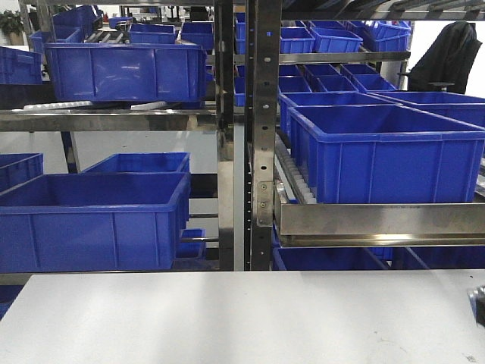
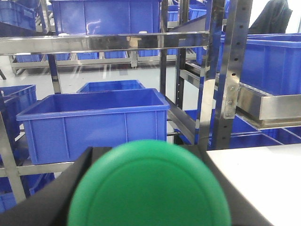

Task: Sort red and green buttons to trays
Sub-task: 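Lift both held buttons off the table, then drive the base away from the table holding both buttons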

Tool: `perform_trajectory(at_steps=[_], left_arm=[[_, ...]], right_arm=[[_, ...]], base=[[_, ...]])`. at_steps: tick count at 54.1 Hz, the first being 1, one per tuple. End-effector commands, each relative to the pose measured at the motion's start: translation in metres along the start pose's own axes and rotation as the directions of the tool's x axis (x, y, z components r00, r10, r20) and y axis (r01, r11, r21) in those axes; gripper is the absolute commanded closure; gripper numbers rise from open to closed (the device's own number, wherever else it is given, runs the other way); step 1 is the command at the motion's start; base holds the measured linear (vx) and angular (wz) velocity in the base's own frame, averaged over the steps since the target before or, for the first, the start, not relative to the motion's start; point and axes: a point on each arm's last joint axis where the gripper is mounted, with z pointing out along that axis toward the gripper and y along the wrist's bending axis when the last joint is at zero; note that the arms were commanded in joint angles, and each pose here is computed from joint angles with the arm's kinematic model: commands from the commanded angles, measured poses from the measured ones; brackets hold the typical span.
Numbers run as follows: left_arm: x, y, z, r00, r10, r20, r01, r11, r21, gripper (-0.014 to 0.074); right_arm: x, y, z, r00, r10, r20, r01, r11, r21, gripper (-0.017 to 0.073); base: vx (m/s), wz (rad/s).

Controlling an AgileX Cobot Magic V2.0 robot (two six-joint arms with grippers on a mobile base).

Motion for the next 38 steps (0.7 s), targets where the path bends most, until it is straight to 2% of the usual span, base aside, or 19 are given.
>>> perform_trajectory(at_steps=[1,38], left_arm=[[-0.0164,-0.0016,-0.0022,0.993,-0.009,0.114,0.007,1.000,0.019,0.0594],[-0.0153,-0.0015,-0.0019,0.995,-0.009,0.101,0.007,1.000,0.018,0.0594]], right_arm=[[-0.0138,-0.0015,-0.0109,0.987,0.006,0.160,-0.011,1.000,0.025,0.0568],[-0.0094,-0.0003,-0.0152,0.991,0.006,0.133,-0.008,1.000,0.017,0.0568]], base=[[0.00,0.00],[0.00,0.00]])
